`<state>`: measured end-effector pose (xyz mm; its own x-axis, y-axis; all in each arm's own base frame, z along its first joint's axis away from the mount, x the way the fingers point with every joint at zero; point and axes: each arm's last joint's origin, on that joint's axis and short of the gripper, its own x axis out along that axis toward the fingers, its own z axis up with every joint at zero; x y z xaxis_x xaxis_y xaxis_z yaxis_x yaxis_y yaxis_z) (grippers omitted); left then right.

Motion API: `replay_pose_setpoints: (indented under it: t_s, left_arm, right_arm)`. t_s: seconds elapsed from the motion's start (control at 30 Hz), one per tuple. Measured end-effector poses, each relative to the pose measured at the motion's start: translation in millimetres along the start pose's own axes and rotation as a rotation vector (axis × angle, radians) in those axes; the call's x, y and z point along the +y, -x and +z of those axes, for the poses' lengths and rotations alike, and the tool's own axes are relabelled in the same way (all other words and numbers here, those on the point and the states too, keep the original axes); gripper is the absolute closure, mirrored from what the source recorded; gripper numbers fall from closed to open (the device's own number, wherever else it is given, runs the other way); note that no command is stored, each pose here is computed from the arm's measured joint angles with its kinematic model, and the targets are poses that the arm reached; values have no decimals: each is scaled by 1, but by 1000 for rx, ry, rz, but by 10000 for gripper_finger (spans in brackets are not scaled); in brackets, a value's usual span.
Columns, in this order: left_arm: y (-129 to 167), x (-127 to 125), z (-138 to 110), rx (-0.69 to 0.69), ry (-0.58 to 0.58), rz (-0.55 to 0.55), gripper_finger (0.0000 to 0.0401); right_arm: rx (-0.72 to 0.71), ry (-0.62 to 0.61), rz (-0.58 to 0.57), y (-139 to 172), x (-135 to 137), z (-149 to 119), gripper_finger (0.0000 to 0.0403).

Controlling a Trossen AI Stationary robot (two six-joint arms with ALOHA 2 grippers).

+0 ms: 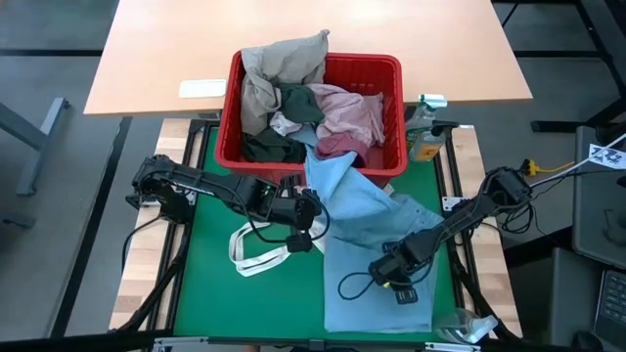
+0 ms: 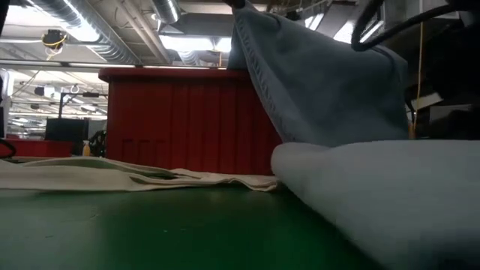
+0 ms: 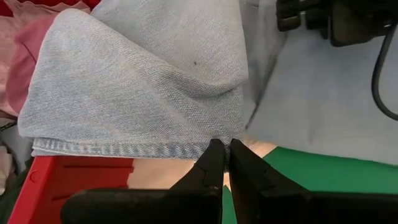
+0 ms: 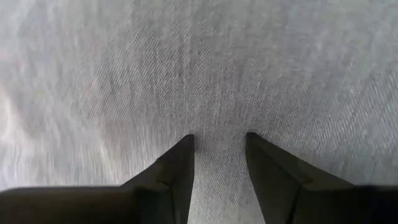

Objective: Fold laundry
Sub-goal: Fold the blue jeans

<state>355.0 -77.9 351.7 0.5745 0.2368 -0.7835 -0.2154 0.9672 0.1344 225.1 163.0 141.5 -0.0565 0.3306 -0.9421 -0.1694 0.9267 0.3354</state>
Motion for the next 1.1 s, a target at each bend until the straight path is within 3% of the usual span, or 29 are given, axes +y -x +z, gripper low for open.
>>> replay_pose_setpoints:
  t_s: [0.23, 0.43, 0.6, 0.8, 1.1]
  left_arm:
    - [2, -6, -2, 5, -14, -31, 396]
    - [6, -16, -6, 7, -40, -55, 396]
    - [11, -26, -9, 9, -1, -72, 396]
    - [16, -41, -15, 13, 70, -98, 396]
    - [-10, -82, -30, 83, 85, -114, 396]
  right_arm:
    - [67, 222, 127, -5, 16, -9, 258]
    - [70, 248, 102, -2, 21, -11, 258]
    - [43, 251, 6, 18, 29, -4, 258]
    - [76, 254, -193, 50, 36, -1, 258]
    - [64, 257, -349, 88, 48, 5, 258]
